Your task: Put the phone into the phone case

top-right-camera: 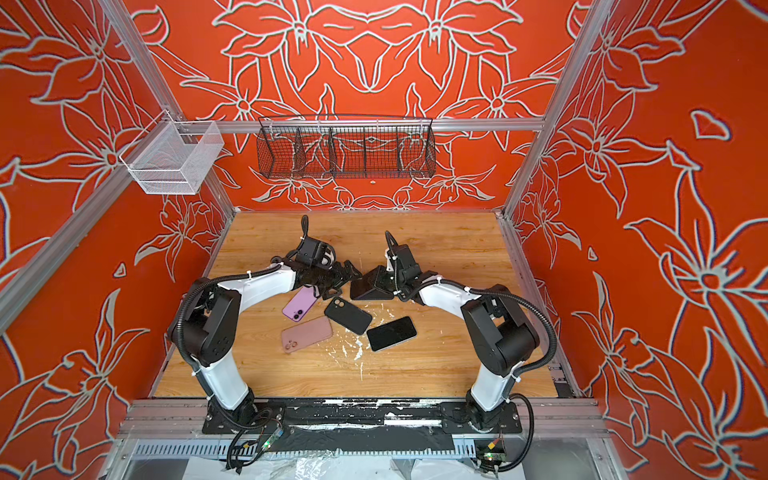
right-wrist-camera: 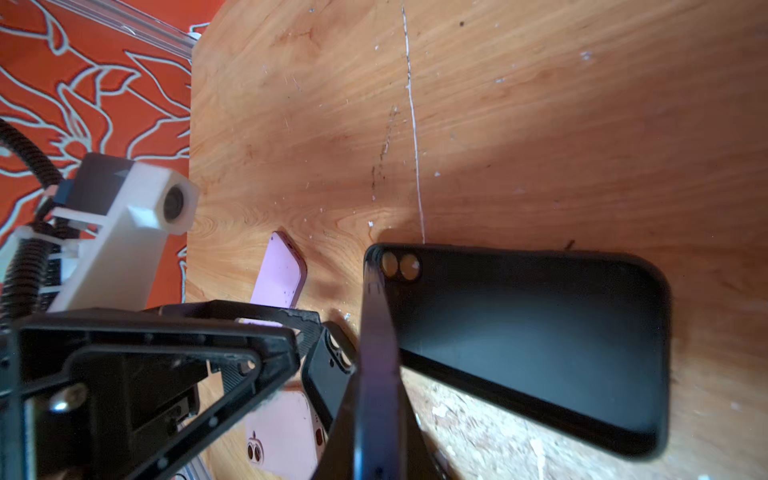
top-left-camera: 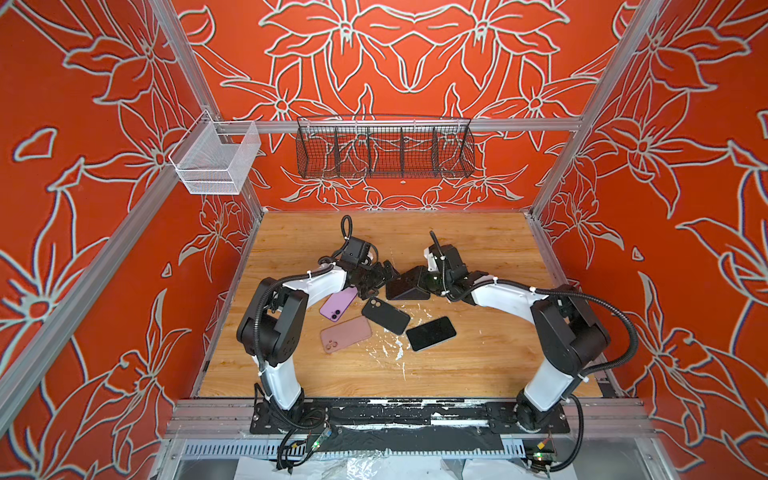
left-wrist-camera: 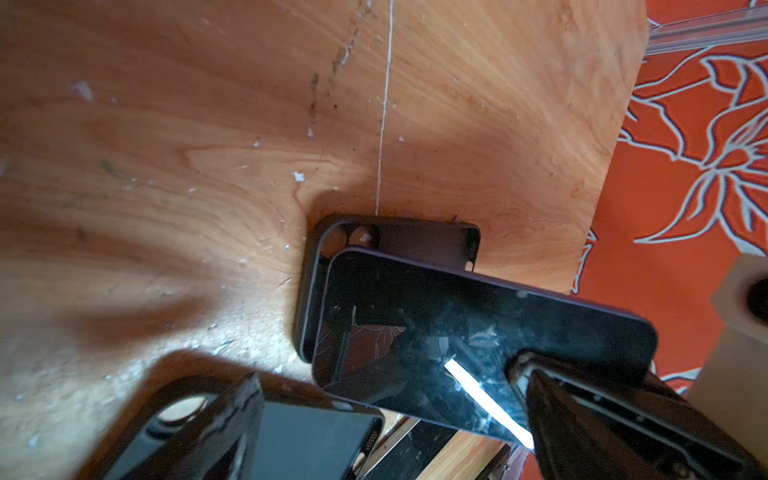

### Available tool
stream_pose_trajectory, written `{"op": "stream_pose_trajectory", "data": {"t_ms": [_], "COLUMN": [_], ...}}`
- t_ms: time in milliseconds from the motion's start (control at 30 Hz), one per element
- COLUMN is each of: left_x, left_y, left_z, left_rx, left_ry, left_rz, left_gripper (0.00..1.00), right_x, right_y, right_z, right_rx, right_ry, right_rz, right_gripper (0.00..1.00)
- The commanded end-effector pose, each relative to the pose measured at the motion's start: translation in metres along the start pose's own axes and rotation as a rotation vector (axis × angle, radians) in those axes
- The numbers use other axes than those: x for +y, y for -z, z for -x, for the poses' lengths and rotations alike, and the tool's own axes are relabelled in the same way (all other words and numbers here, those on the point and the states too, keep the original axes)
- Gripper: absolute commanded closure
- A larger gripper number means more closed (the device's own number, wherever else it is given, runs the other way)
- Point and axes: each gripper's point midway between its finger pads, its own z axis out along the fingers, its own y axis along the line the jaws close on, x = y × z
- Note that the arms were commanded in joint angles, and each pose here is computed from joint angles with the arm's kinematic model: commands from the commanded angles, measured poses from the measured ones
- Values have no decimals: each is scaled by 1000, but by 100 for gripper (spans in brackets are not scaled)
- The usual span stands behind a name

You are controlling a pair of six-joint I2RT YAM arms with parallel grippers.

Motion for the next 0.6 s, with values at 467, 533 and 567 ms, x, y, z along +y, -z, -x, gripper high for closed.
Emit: {"op": "stream_pose_trajectory", "data": {"t_ms": [467, 533, 567], "left_x": [10, 10, 10], "left_y": [-26, -29, -30], "left_z": [9, 9, 9], "left_rx": [-7, -6, -7], "left_ry": [62, 63, 62], "left_rz": [-29, -36, -41], "left_gripper": [3, 3, 3], "right_x": [-27, -30, -32], "right_y": [-20, -21, -21], "right_z": [-18, -24, -27], "right_rx": [36, 61, 69], "right_ry": [-53, -74, -84], "right_rz": [-44, -46, -51], "right_gripper": [100, 100, 100]}}
